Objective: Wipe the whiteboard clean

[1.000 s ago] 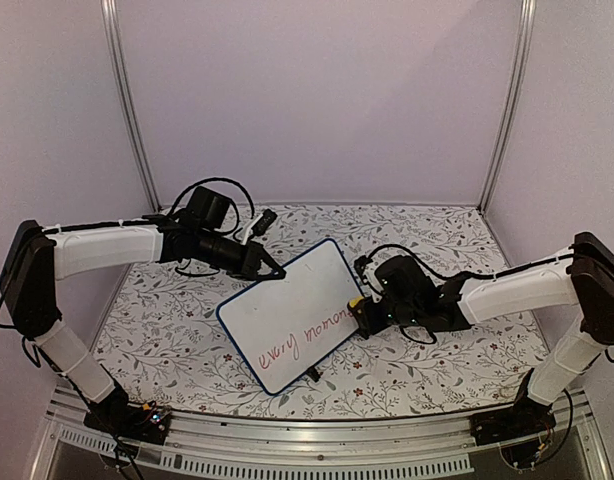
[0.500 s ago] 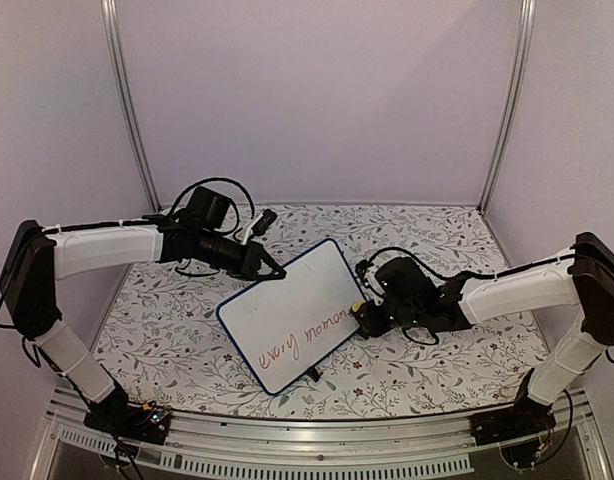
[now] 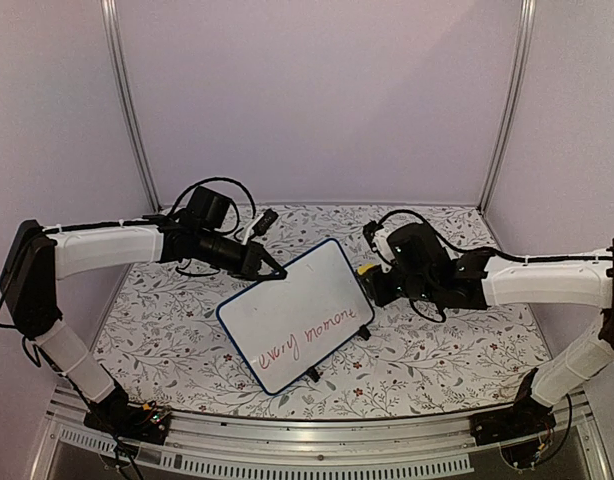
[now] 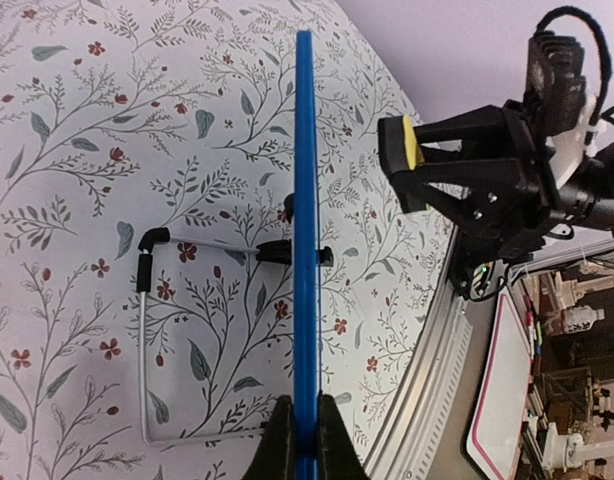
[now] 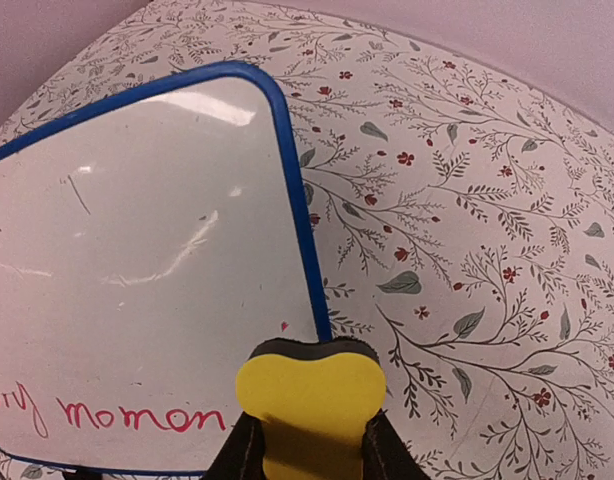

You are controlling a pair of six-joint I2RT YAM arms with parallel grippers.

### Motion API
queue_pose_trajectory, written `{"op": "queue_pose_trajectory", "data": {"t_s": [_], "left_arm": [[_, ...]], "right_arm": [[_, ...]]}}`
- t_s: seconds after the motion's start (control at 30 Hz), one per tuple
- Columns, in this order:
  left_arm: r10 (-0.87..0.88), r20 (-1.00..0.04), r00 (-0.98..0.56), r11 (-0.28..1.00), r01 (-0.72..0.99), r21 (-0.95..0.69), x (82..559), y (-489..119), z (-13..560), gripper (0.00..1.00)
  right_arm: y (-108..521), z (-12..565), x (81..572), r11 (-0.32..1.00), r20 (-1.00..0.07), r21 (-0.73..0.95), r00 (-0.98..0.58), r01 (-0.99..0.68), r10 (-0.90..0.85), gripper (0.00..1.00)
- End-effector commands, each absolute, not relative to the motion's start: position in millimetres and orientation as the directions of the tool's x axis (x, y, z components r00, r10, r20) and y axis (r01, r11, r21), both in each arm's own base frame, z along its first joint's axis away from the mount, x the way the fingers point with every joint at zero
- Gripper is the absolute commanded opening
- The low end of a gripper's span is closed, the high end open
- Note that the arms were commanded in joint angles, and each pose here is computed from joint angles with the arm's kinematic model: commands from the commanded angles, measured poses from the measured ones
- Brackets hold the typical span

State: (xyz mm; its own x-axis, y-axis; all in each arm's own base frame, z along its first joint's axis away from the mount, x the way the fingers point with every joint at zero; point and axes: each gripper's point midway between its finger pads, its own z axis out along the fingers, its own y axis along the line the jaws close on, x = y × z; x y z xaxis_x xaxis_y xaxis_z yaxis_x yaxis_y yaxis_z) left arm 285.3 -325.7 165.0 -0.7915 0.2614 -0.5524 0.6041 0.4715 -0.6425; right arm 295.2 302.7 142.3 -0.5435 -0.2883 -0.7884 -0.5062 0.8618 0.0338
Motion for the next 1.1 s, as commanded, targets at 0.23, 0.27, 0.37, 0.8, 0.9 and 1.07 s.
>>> {"op": "queue_pose_trajectory", "data": {"t_s": [0.23,0.27,0.37,0.8,0.9,1.07], "left_arm": [[0.279,-0.552,-0.786,0.457,0.614,-0.643,284.6,-325.8,159.3,0.00],[0.280,-0.552,-0.786,0.458,0.614,-0.642,284.3,-325.4,159.5,0.00],[0.278,-0.557,-0.782,0.458,0.618,-0.639,284.4,-325.3,161.6,0.00],[0.276,-0.562,-0.780,0.447,0.621,-0.643,283.6,-325.6,164.9,0.00],[0.274,-0.567,-0.777,0.449,0.625,-0.639,283.8,-325.0,166.3,0.00],[0.276,-0.559,-0.782,0.447,0.620,-0.645,283.7,-325.8,164.3,0.00]], "right_arm": [[322.0,157.5,321.4,0.857,-0.827,0.026,-0.493,-0.515,-0.271,0.21],[323.7,154.7,322.6,0.856,-0.823,0.023,-0.496,-0.516,-0.276,0.21],[330.2,139.2,324.1,0.850,-0.803,0.024,-0.517,-0.526,-0.297,0.21],[323.0,92.4,318.4,0.856,-0.738,-0.001,-0.578,-0.517,-0.349,0.21],[319.1,82.8,313.1,0.857,-0.721,0.008,-0.596,-0.516,-0.353,0.21],[311.6,71.0,306.0,0.860,-0.706,0.014,-0.614,-0.509,-0.352,0.21]]}}
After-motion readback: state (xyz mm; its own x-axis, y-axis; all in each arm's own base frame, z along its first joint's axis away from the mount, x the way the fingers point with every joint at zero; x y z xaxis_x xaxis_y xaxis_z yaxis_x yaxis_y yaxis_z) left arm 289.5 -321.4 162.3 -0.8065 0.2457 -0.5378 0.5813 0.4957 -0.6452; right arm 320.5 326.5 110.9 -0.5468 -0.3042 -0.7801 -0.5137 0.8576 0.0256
